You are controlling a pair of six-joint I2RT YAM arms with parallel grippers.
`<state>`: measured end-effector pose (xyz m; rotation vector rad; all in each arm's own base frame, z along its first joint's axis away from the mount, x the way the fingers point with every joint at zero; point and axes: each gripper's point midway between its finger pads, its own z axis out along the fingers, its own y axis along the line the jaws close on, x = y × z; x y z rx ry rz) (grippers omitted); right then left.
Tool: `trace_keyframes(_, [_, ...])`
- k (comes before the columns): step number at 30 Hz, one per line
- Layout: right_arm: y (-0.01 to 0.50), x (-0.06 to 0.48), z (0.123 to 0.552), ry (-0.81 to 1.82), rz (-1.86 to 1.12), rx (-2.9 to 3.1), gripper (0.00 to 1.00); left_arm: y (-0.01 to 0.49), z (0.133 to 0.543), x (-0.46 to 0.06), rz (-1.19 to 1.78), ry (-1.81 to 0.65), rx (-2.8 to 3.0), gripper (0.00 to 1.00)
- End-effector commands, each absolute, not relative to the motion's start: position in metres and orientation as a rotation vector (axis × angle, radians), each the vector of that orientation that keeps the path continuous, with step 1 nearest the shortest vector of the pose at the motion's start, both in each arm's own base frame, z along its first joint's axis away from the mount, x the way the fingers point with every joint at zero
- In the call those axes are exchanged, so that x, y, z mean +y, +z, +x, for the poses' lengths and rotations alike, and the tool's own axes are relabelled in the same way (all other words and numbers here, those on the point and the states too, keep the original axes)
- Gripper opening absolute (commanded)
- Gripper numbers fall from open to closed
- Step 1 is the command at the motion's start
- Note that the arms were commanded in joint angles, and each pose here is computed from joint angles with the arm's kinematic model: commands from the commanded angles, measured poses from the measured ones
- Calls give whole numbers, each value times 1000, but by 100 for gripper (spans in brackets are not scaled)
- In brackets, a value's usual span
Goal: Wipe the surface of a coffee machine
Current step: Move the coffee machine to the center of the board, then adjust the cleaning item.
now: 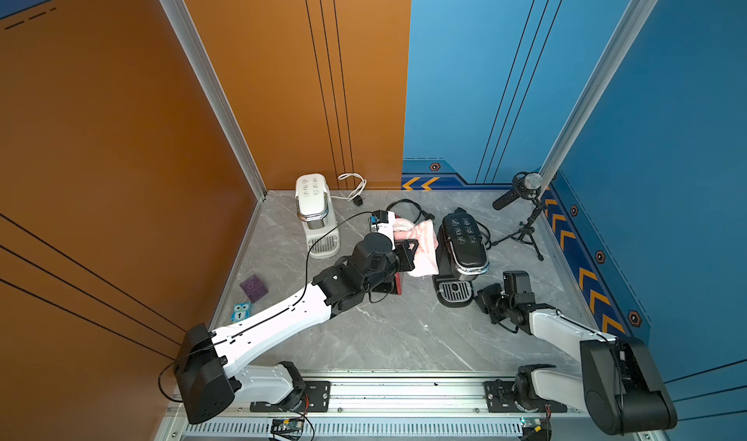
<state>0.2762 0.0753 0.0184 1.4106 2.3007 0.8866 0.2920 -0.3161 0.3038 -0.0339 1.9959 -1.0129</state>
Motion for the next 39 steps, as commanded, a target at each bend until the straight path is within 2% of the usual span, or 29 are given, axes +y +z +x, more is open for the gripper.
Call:
trace_keyframes(1, [20,83,275,921,1377,2332,0,318,290,-321,33,-1029,1987,0])
trace_keyframes(6, [28,58,248,771,1361,2368,0,325,281,-323,97,-1041,1984,0])
trace_keyframes(7, [36,51,243,751,1341,2374,3,329,277,-324,140,-1041,1982,0])
trace_keyframes(11, [80,22,223,691,1228,2363,20,346,266,-323,284,-1054,1967,0])
trace_keyframes(13, [115,14,217,738,1150,2305,32,355,265,-317,310,-1088,1948,0])
trace_keyframes(14, [137,16,218,787,1092,2259,42,358,266,-313,321,-1120,1949,0])
trace_keyframes(15, [159,22,222,852,1009,2218,51,363,267,-309,328,-1161,1949,0])
trace_keyframes(16, [179,30,228,915,923,2186,56,366,269,-306,332,-1198,1950,0])
trace_keyframes(18, [223,50,239,1036,731,2137,65,372,272,-302,350,-1286,1958,0])
trace_keyframes(21, [280,80,247,1074,435,2093,78,378,275,-304,393,-1418,1978,0])
trace_keyframes(26, [350,140,242,1183,25,1961,99,385,273,-313,458,-1558,1999,0])
trace_keyframes(32, [378,196,244,1304,-226,1866,100,394,275,-330,421,-1738,1969,0])
trace_keyframes(39, [381,228,261,1458,-265,1833,100,403,266,-345,439,-1814,1952,0])
